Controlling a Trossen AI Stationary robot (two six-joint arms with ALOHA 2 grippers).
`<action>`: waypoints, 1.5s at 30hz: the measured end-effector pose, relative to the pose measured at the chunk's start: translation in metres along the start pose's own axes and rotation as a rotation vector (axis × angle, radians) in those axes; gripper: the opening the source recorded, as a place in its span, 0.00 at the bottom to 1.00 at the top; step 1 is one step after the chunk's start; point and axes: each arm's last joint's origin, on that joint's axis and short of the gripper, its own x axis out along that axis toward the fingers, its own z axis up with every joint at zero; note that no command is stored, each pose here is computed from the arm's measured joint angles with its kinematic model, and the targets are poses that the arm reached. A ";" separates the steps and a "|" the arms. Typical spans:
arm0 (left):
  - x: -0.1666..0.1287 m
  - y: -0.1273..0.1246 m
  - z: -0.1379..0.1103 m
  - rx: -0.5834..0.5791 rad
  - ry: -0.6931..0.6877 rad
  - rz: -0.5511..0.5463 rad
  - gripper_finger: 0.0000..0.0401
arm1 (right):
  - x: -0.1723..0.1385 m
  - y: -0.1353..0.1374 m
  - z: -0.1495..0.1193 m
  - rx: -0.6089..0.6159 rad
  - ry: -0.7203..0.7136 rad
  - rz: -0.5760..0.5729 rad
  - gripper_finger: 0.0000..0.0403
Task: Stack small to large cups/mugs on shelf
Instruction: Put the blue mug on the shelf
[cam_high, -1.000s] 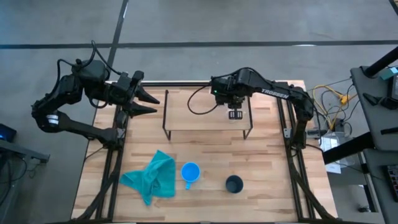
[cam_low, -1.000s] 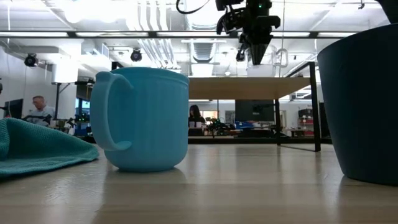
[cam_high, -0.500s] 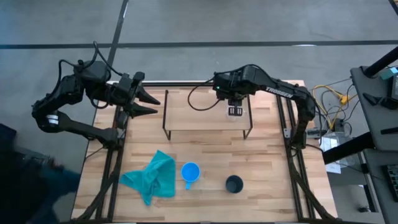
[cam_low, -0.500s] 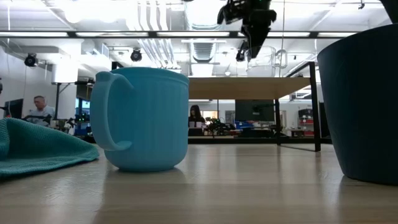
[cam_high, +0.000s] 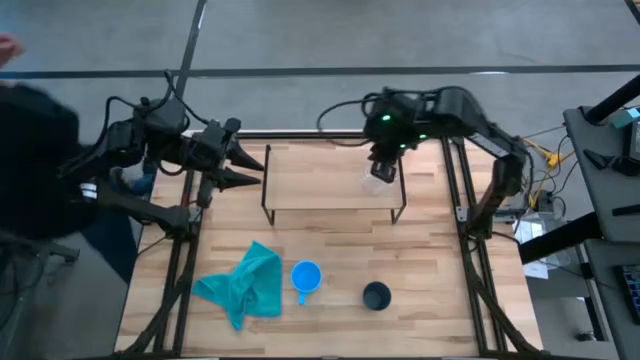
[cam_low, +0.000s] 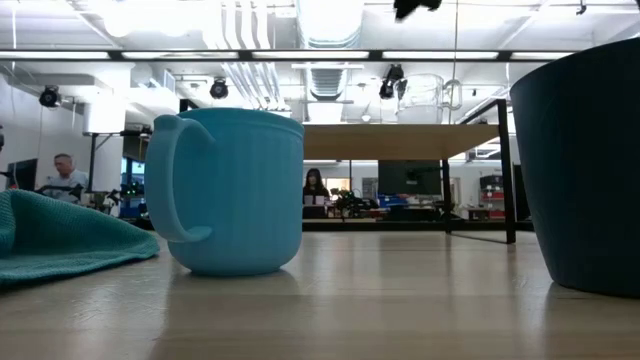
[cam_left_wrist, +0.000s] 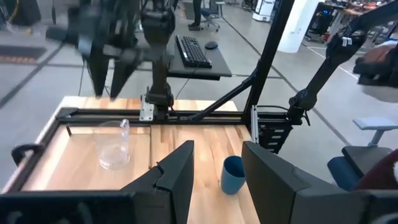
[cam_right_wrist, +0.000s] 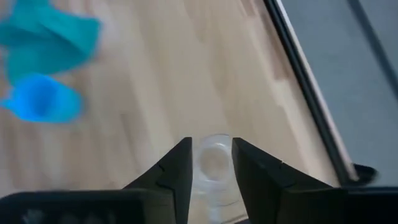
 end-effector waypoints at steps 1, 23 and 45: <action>0.003 0.001 0.000 -0.020 0.006 0.000 0.31 | -0.009 0.002 -0.002 0.015 -0.026 0.021 0.26; 0.105 0.019 -0.056 -0.253 0.514 -0.112 0.31 | -0.067 0.044 -0.032 -0.027 -0.190 0.189 0.19; 0.208 0.001 -0.148 -0.323 0.808 -0.153 0.31 | -0.082 0.075 -0.031 -0.106 -0.345 0.306 0.17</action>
